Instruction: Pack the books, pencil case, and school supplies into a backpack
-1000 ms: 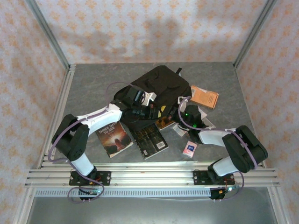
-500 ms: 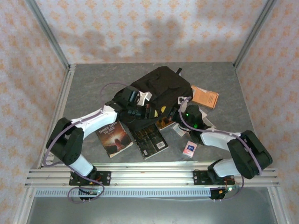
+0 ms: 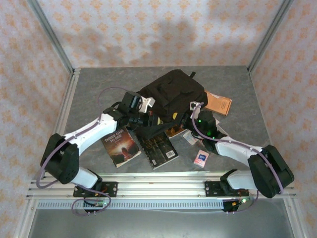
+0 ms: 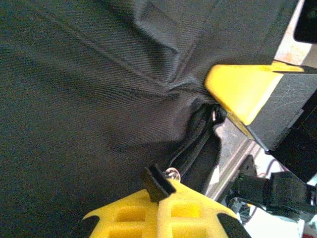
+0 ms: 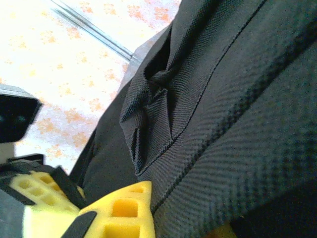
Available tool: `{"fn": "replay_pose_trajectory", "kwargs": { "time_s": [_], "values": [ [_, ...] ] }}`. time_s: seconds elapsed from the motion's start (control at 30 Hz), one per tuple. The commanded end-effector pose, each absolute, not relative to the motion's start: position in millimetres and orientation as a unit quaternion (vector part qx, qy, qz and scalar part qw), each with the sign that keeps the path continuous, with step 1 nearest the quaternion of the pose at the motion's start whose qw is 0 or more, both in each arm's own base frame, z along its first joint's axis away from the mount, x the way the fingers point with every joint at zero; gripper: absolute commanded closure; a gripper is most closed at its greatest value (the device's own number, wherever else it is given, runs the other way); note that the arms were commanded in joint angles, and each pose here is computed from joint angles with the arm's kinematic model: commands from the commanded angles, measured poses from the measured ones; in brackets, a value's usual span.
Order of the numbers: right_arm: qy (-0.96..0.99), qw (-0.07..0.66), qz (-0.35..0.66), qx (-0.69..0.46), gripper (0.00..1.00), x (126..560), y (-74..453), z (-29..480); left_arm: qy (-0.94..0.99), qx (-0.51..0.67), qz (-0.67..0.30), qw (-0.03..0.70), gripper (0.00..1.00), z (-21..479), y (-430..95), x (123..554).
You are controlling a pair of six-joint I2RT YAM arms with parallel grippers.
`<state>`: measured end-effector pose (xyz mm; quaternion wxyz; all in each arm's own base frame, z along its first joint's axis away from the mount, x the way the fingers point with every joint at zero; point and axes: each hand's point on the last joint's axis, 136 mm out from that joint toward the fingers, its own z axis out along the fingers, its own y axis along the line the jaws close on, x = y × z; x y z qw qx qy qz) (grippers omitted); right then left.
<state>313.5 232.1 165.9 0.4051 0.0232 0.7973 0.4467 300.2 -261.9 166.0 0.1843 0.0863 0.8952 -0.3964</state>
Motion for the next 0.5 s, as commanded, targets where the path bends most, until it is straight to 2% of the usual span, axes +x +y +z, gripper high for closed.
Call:
{"fn": "replay_pose_trajectory", "kwargs": {
  "time_s": [0.0,0.47],
  "values": [
    [0.798,0.46,0.389,0.022,1.0,331.5,214.2,181.6,0.916,0.074,-0.332,0.213,1.0,165.5,-229.9,303.2],
    [0.84,0.451,0.299,0.043,1.0,339.3,191.8,157.2,0.932,0.075,-0.264,0.239,1.0,170.4,-203.1,300.3]
  ]
}}
